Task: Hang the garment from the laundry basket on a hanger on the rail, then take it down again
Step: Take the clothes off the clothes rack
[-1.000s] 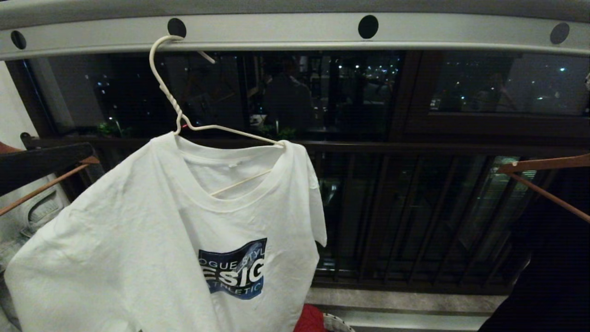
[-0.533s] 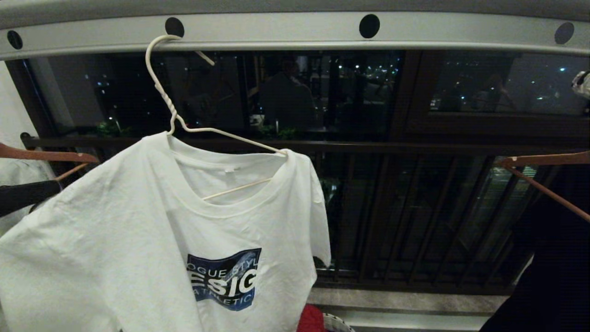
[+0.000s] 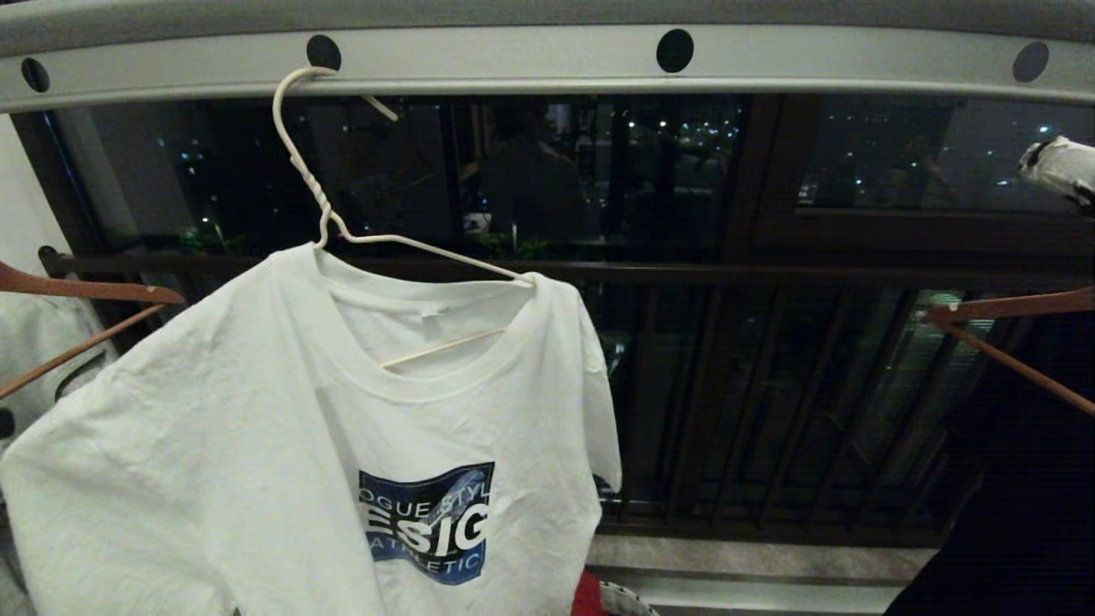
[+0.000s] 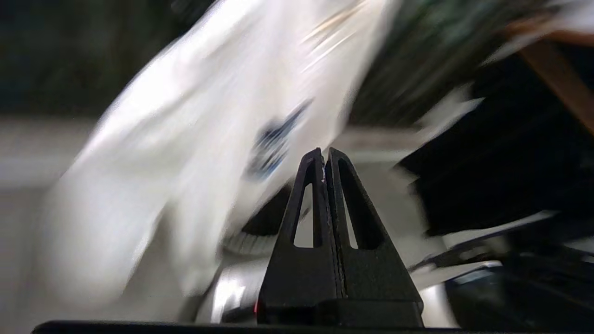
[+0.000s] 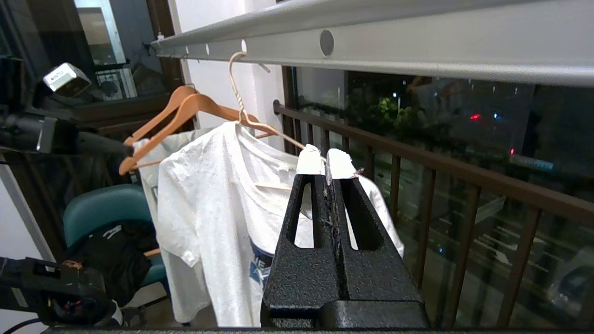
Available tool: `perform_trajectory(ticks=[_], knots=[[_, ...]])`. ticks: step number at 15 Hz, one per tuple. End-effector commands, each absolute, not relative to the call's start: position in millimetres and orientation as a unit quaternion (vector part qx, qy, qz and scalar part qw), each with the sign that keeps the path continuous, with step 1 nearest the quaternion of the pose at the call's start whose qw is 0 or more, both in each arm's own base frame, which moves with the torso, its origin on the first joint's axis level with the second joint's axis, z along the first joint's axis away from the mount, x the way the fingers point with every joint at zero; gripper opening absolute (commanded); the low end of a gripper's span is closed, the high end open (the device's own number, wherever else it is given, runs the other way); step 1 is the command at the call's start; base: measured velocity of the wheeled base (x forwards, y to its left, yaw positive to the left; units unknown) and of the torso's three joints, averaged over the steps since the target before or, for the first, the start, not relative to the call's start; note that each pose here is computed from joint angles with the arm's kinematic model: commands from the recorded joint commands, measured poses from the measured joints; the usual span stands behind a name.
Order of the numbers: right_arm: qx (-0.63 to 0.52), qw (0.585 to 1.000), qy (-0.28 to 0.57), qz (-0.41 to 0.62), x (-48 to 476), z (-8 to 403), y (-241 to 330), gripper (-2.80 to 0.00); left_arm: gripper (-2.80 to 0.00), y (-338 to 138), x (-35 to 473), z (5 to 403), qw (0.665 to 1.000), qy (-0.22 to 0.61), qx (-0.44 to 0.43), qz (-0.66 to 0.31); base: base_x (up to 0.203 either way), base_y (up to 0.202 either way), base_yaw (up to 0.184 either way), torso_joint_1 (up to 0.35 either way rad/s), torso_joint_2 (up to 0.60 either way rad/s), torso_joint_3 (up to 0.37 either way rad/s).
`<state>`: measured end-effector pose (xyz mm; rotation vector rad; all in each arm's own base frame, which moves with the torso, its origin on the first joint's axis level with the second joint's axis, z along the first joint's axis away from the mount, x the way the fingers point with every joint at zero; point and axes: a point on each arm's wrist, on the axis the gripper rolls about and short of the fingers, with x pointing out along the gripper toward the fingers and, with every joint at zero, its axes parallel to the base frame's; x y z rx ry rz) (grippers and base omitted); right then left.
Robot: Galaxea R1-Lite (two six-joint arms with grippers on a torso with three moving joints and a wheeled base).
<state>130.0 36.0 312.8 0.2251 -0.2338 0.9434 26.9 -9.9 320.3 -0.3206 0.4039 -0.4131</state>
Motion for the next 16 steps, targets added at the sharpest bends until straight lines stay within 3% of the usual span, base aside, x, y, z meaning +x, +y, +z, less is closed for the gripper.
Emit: perform_trajectory(ticks=[1, 5, 6, 10, 16], knots=[[0.11, 0.878, -0.105, 0.454, 135, 311, 37, -2.8, -2.8, -7, 37, 314, 0.94, 0.275, -0.151, -0.135, 0.0, 0.0, 0.0, 0.0, 0.0, 0.0], [0.111, 0.878, -0.101, 0.453, 136, 309, 37, -2.8, -2.8, -4, 48, 284, 0.931, 0.341, -0.109, -0.073, 0.0, 0.0, 0.0, 0.0, 0.0, 0.0], [0.112, 0.879, -0.101, 0.453, 137, 309, 37, -2.8, 0.0, -4, 49, 279, 0.931, 0.348, -0.084, -0.068, 0.0, 0.0, 0.0, 0.0, 0.0, 0.0], [0.113, 0.879, -0.097, 0.453, 139, 308, 38, -2.8, 0.0, -3, 45, 272, 0.93, 0.356, -0.057, -0.071, 0.0, 0.0, 0.0, 0.0, 0.0, 0.0], [0.115, 0.88, -0.091, 0.452, 143, 305, 38, -2.8, 0.0, 3, 40, 264, 0.93, 0.361, -0.003, 0.059, 0.0, 0.0, 0.0, 0.0, 0.0, 0.0]])
